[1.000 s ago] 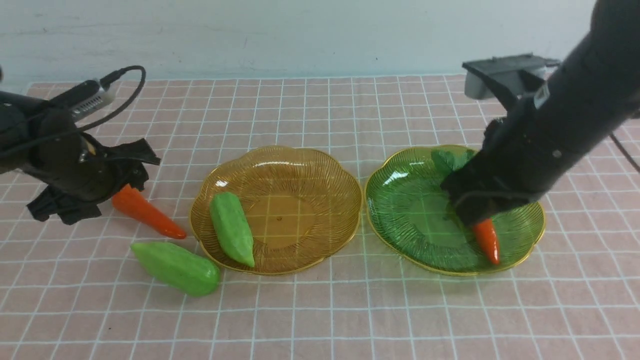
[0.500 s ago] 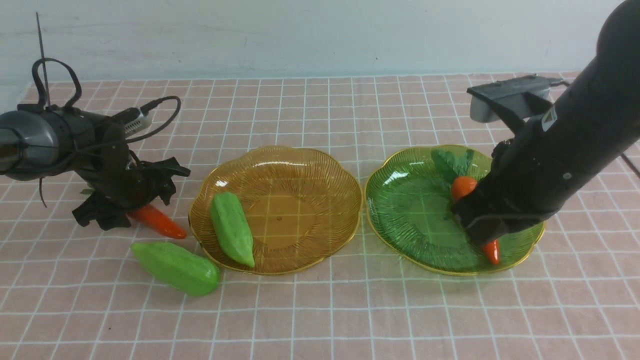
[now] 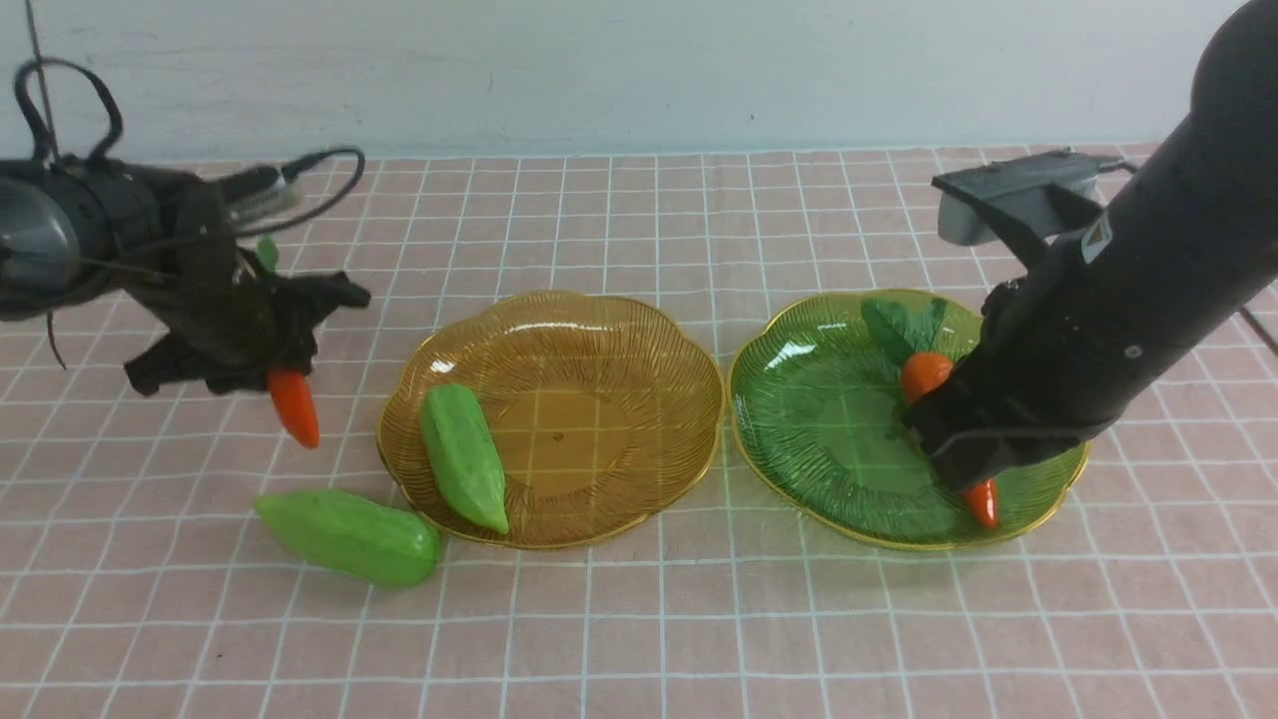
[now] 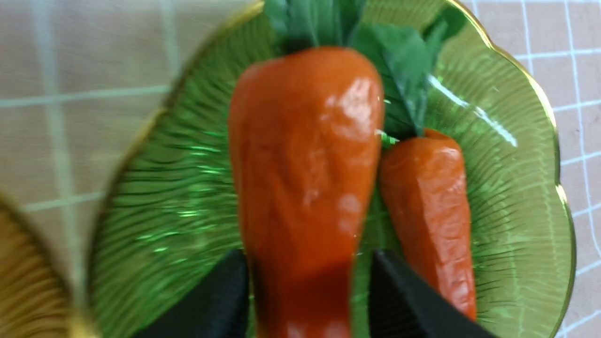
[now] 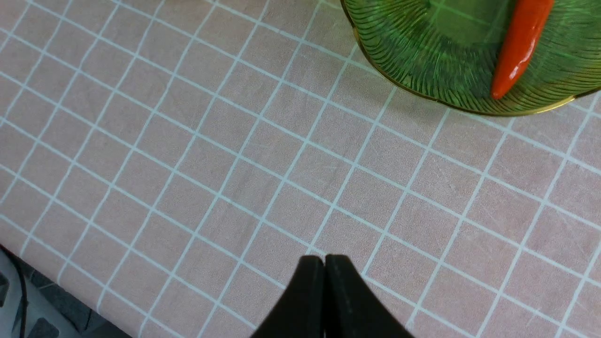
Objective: Put different types of vegetables on the plate.
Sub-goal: 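Pick up the carrot from the table and place it on the green plate with the left gripper, then put the green cucumber next to the left plate into that plate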
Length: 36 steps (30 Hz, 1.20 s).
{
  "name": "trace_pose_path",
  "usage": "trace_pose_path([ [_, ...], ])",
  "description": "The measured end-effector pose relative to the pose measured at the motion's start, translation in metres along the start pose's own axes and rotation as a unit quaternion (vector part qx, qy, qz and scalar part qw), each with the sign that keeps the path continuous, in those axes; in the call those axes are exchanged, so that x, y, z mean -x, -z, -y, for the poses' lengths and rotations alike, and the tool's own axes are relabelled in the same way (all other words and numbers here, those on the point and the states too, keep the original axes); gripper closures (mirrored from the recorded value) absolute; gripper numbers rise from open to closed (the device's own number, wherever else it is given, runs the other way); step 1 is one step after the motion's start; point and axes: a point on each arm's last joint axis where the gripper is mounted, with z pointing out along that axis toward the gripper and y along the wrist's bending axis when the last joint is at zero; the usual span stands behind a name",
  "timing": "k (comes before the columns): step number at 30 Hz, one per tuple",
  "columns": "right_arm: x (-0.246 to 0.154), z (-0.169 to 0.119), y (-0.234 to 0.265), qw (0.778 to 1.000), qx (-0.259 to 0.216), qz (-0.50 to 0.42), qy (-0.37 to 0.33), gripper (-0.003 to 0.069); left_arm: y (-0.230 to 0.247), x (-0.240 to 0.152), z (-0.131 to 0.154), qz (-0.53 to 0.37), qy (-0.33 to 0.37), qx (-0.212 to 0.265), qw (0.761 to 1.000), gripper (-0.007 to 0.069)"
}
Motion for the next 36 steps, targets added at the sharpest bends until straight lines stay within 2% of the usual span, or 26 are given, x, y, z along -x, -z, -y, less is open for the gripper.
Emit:
trace_pose_path([
  [4,-0.010,-0.002,0.011,1.000,0.000,0.019,0.000,0.0674,-0.004,0.002,0.004,-0.005,-0.002,-0.006,1.000,0.0171],
  [7,-0.012,0.000,0.015,1.000,-0.013,0.025,0.006,0.0674,0.031,0.022,-0.001,0.003,-0.011,0.001,1.000,0.0162],
  [8,-0.012,0.001,0.014,1.000,-0.019,0.024,0.008,0.0674,0.051,0.032,-0.005,0.006,-0.015,0.012,1.000,0.0183],
  [10,-0.012,0.004,0.014,0.999,-0.033,0.023,0.013,0.0674,0.105,0.050,-0.020,0.017,-0.028,0.058,0.998,0.0277],
  [14,-0.012,0.007,0.015,0.998,-0.051,0.023,0.020,0.0674,0.216,0.078,-0.067,0.112,-0.037,0.194,0.974,0.0548],
  [16,-0.012,0.008,0.015,0.998,-0.056,0.023,0.022,0.0674,0.250,0.075,-0.088,0.128,-0.012,0.213,0.968,0.0605],
  [18,-0.012,0.008,0.015,0.998,-0.058,0.023,0.022,0.0674,0.270,0.064,-0.107,0.118,0.018,0.210,0.970,0.0622],
  [20,-0.012,0.008,0.015,0.998,-0.058,0.023,0.022,0.0674,0.281,0.032,-0.124,0.078,0.057,0.205,0.974,0.0628],
  [22,-0.012,0.008,0.015,0.998,-0.058,0.023,0.022,0.0674,0.281,-0.001,-0.140,0.037,0.094,0.221,0.970,0.0624],
  [27,-0.010,0.005,0.015,0.998,-0.040,0.035,0.012,0.0674,0.252,-0.069,-0.178,-0.052,0.204,0.285,0.935,0.0525],
  [28,-0.010,0.005,0.015,0.998,-0.038,0.038,0.010,0.0674,0.241,-0.081,-0.184,-0.063,0.229,0.292,0.927,0.0473],
  [31,-0.009,0.003,0.015,0.999,-0.031,0.042,0.007,0.0674,0.218,-0.092,-0.192,-0.039,0.260,0.289,0.921,0.0327],
  [33,-0.009,0.003,0.015,0.999,-0.029,0.043,0.006,0.0674,0.204,-0.088,-0.196,0.000,0.284,0.275,0.919,0.0200],
  [36,-0.009,0.003,0.015,0.999,-0.029,0.046,0.006,0.0674,0.194,-0.079,-0.199,0.047,0.317,0.248,0.914,0.0076],
])
